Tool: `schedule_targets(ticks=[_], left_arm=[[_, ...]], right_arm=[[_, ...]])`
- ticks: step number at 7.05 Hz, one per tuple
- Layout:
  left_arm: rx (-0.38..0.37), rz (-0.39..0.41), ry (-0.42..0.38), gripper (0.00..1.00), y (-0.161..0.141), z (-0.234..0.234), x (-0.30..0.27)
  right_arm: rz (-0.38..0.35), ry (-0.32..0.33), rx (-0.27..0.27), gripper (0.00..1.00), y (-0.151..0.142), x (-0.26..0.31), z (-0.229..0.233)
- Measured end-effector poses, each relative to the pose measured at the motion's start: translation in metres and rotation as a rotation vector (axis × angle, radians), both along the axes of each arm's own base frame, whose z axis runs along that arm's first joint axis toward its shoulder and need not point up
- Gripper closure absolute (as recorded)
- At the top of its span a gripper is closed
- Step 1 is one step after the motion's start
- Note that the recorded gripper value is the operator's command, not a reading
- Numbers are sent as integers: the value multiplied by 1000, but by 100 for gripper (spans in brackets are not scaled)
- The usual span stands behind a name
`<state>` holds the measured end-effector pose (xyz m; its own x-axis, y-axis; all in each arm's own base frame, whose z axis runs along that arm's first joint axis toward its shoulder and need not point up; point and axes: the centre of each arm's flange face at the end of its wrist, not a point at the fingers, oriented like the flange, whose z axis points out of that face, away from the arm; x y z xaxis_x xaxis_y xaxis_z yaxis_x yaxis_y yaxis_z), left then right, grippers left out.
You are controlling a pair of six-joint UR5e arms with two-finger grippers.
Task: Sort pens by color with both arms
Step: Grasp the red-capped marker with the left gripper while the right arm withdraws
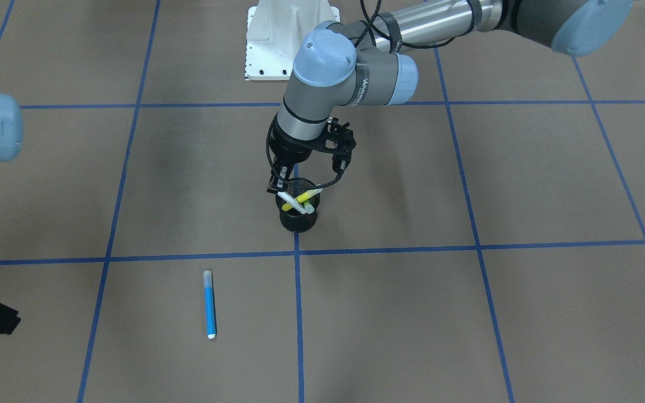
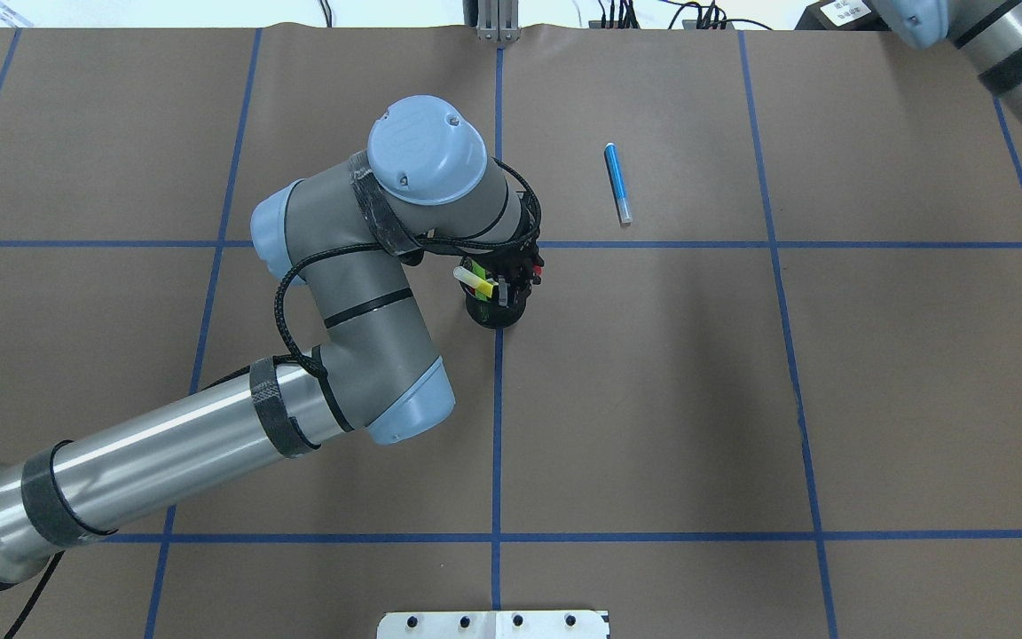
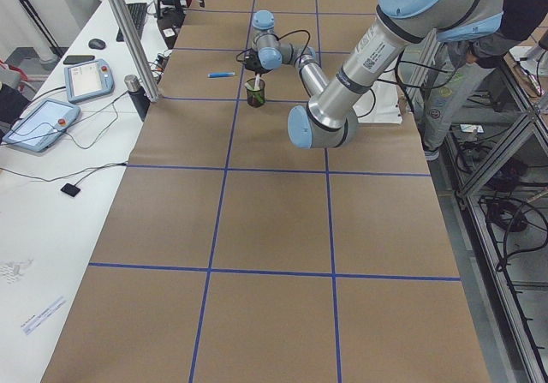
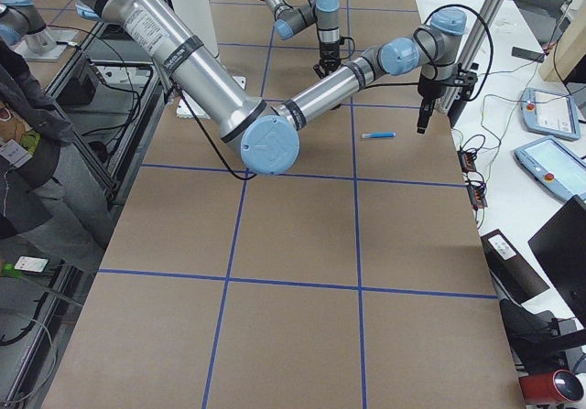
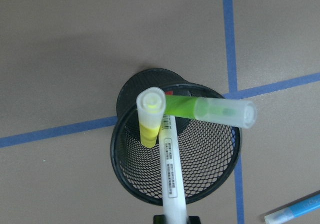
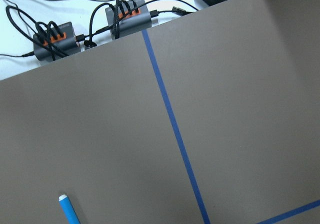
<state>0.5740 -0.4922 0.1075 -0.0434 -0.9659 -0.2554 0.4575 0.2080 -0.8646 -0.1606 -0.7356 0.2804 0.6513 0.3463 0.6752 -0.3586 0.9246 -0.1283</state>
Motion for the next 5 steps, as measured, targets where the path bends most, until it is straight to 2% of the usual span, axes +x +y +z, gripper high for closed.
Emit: schedule_targets(ticks=[3, 4, 5], left_arm=[[68, 3, 33, 100, 7, -41, -31], [128, 20, 40, 100, 13, -64, -41], [227, 32, 41, 100, 17, -90, -51]], right_arm=[[40, -47, 12, 2, 4, 42, -6], [46, -63, 16, 1, 13, 55, -4], [40, -65, 41, 1, 35, 69, 9]])
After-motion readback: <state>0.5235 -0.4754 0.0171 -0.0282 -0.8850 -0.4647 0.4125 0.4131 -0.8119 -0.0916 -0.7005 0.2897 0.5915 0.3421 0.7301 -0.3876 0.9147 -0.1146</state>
